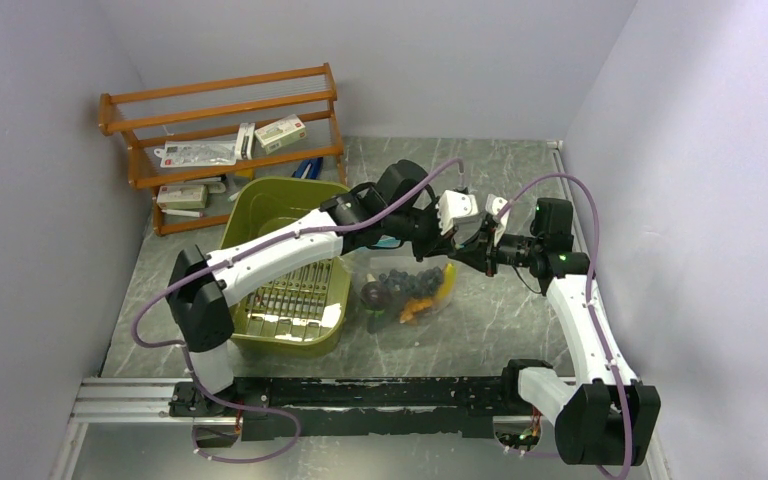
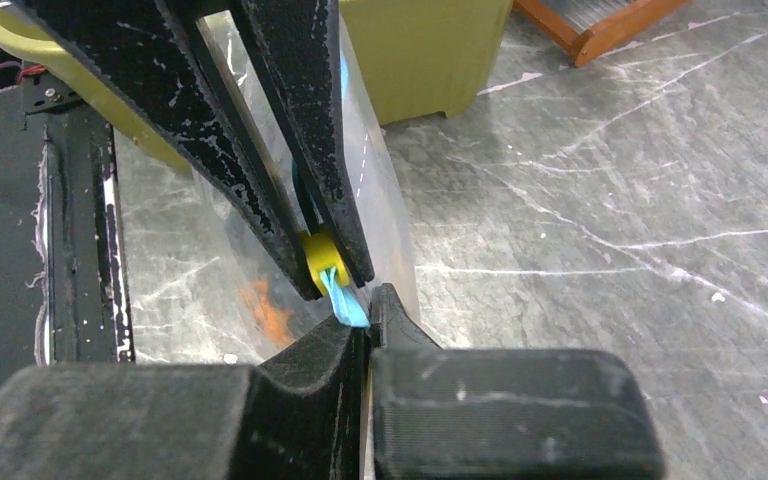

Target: Open the zip-top bag and remove the fake food

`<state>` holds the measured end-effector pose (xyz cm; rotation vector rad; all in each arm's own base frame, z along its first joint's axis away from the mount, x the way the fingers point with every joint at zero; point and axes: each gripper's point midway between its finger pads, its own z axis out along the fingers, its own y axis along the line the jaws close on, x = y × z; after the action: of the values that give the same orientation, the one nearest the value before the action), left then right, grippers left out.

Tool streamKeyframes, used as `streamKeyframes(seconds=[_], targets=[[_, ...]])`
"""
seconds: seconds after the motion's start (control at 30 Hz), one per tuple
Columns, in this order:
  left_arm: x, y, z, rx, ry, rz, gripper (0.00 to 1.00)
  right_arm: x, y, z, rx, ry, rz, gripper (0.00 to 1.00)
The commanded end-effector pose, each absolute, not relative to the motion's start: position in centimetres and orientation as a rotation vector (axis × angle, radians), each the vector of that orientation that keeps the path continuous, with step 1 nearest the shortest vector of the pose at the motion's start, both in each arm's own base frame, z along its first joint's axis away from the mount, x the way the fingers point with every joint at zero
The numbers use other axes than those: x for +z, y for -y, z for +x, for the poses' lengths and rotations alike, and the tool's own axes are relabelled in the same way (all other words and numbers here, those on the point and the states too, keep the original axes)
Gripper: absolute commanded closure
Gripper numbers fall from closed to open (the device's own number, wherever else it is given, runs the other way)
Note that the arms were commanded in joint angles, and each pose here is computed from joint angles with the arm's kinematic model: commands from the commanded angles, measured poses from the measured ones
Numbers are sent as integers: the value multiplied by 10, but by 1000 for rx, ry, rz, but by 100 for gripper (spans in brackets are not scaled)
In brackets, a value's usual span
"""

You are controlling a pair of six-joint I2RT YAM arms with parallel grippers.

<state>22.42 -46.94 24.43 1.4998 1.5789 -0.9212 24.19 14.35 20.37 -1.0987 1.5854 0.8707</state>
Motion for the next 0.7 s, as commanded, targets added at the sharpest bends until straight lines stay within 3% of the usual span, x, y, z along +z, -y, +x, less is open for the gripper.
streamKeyframes(seconds=[0.0,0.27,0.3,0.4,0.47,0.67], targets=[[249,449,227,-847,-1605,1473,93,207,-139,248,812,-1586,-1091,100],[247,441,225,-825,-1621,1473,93,212,-141,245,815,-1558,-1099,100],[249,443,225,-837,-1616,1470,93,214,-143,241,832,-1537,-1114,95],[258,450,223,-881,-1596,1470,93,217,-148,229,880,-1489,-1150,66],[260,454,222,-897,-1591,1481,93,218,-149,228,875,-1476,-1158,62],[264,455,215,-930,-1585,1514,93,222,-146,234,828,-1470,-1158,62]])
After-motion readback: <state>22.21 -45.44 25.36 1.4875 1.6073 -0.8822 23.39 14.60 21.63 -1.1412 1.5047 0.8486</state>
